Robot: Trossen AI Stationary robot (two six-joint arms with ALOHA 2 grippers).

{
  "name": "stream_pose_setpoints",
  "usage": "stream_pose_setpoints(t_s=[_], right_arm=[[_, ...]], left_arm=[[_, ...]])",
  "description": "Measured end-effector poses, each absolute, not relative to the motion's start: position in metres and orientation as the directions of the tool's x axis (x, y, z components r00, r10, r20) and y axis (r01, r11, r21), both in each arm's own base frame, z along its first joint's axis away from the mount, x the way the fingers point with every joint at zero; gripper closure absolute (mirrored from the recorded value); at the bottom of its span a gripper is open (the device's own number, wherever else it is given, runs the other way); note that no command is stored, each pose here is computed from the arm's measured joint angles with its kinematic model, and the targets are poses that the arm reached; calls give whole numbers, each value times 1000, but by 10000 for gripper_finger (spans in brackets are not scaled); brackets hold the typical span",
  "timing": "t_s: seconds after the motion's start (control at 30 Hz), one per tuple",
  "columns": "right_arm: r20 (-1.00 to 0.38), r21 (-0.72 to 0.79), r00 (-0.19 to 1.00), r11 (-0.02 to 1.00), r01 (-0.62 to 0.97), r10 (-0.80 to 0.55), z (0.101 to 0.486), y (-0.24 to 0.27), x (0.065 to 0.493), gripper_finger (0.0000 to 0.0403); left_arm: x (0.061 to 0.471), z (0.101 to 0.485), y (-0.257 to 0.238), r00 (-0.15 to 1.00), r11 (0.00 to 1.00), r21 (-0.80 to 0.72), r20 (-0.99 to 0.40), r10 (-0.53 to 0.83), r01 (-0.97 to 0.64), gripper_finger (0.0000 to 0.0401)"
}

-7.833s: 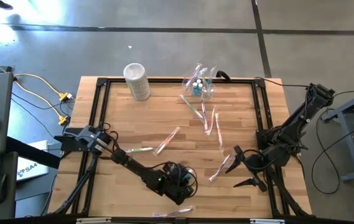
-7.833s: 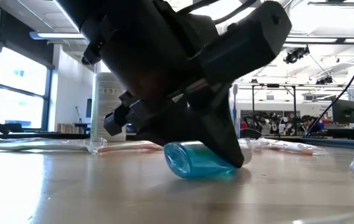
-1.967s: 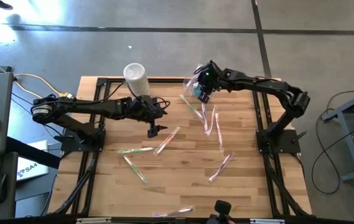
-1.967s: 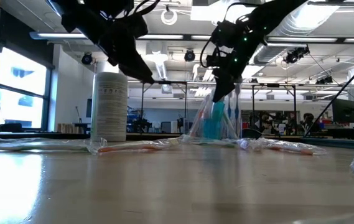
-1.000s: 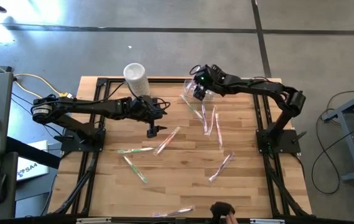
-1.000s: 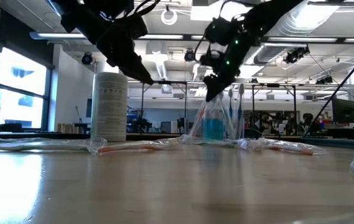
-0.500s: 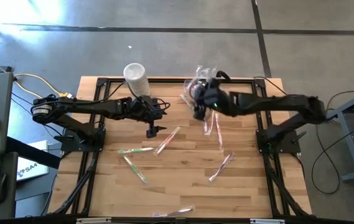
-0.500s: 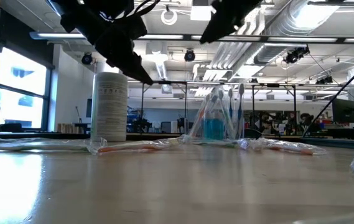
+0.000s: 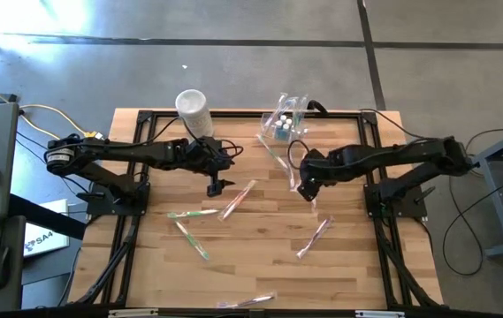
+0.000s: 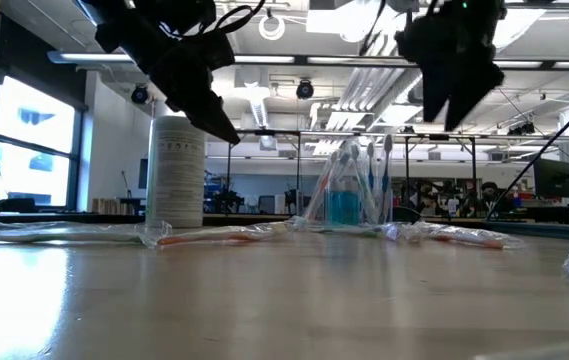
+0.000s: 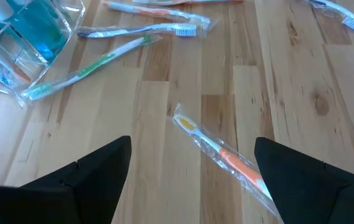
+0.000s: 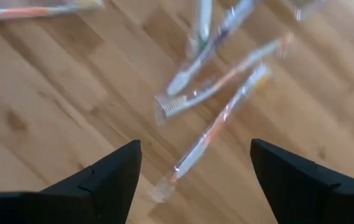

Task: Pick & Place toothbrushing station
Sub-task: Put the orange toothbrush into the transparent organizer

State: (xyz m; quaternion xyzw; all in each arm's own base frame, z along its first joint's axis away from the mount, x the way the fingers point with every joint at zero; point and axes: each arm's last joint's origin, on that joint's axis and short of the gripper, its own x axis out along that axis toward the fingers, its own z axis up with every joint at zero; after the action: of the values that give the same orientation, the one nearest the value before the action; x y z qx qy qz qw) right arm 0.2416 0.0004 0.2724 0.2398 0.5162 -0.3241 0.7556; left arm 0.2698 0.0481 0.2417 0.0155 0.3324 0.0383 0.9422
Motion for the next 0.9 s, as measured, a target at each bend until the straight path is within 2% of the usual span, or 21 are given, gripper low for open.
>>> stream_pose_setpoints(t_s=[0.17, 0.3, 0.47, 0.63, 0.9], right_arm=[[-957, -22, 151, 577, 816, -249, 240, -7, 230, 110], [-964, -28, 116, 523, 852, -240, 210, -10, 222, 110], [-962, 57, 184, 516, 855, -200, 183, -9, 221, 110], [-943, 63, 218, 510, 858, -250, 169, -10, 224, 110], [-950, -41, 122, 505, 862, -286, 141, -12, 230, 110]], left_arm=[[270, 242, 48, 776, 996, 40, -624, 85, -76, 66], [270, 242, 48, 776, 996, 39, -625, 84, -77, 66], [270, 242, 48, 776, 995, 15, -626, 84, -96, 66], [273, 237, 49, 764, 994, -1, -640, 84, -111, 66], [285, 220, 51, 740, 994, -7, -668, 76, -108, 66]])
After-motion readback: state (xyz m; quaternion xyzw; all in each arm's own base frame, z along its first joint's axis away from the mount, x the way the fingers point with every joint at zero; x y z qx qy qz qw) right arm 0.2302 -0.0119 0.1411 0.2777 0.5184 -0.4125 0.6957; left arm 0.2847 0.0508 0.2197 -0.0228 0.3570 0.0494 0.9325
